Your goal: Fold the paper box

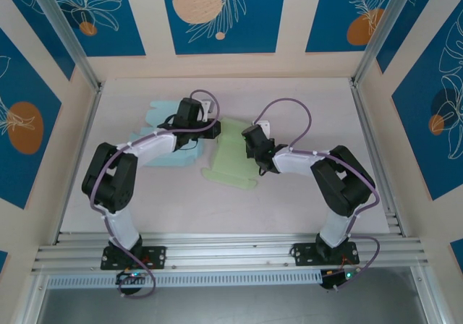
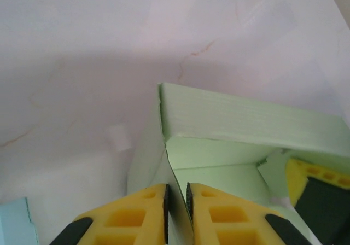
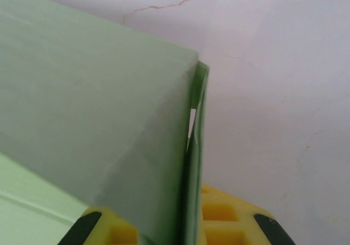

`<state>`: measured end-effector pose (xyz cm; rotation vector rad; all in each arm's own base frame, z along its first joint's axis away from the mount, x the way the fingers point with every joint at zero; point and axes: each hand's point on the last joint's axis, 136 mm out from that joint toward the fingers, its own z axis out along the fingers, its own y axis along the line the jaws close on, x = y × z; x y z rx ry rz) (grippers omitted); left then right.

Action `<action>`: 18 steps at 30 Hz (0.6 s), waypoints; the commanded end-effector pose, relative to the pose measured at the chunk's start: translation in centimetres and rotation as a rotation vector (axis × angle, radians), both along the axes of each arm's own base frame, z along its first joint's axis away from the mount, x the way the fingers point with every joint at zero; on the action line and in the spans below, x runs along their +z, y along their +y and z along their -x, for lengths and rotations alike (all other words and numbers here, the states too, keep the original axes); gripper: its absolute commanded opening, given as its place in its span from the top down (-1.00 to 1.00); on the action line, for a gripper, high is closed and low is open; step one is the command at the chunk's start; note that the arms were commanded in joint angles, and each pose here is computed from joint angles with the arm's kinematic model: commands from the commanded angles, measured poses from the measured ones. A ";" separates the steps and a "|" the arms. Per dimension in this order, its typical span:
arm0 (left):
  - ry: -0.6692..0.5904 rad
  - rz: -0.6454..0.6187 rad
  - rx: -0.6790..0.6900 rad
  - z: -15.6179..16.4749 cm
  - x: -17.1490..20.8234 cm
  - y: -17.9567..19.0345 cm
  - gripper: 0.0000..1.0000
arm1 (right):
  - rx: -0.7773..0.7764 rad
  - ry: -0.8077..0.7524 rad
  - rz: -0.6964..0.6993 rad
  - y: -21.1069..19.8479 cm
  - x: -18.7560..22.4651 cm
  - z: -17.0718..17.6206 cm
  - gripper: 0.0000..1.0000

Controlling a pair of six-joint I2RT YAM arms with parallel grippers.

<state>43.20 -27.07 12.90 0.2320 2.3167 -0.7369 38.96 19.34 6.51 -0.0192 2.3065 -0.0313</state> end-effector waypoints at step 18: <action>0.024 0.229 0.180 -4.8 3.8 -2.6 0.89 | 0.084 -0.043 0.072 2.7 0.4 -0.1 1.00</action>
